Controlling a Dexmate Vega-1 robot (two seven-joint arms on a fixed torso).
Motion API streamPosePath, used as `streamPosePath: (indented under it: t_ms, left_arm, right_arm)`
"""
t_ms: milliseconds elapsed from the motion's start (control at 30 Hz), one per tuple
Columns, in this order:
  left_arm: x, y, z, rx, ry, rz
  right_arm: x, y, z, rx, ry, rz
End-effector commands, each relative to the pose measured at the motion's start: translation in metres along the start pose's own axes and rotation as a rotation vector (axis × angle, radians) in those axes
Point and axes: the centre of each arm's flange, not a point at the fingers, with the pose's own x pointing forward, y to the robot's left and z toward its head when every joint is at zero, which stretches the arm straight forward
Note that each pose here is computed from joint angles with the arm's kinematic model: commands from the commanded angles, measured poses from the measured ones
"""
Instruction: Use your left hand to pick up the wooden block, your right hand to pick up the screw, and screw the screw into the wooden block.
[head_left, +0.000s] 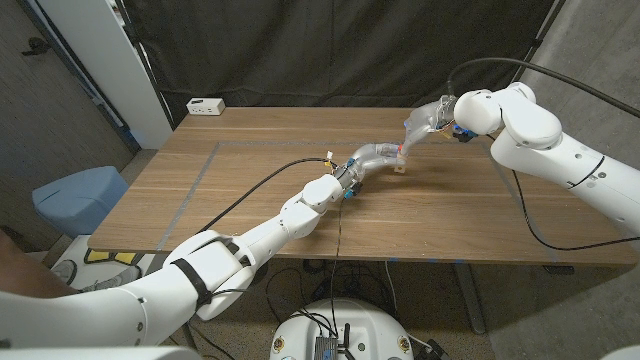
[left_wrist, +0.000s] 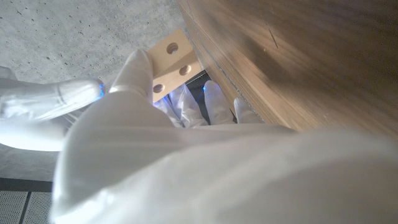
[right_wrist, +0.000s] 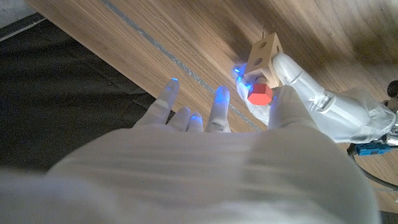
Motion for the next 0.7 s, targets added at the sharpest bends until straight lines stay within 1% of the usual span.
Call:
streamPosePath:
  t_ms: [33,367,700]
  left_arm:
    - [-0.0005,-0.0012,-0.0008,0.000,0.004,-0.001]
    - [0.0001,-0.0011,-0.0014,-0.001,0.005,0.000]
    - [0.0018,0.0004,-0.0023,-0.002,0.008,0.003]
  right_arm:
    - [-0.0004,0.0017,0.0034,-0.026,-0.012,-0.015]
    - [0.0013,0.0026,0.0053,-0.026,-0.013,-0.043]
    - [0.0064,0.0012,0.0062,-0.019,-0.017,-0.048]
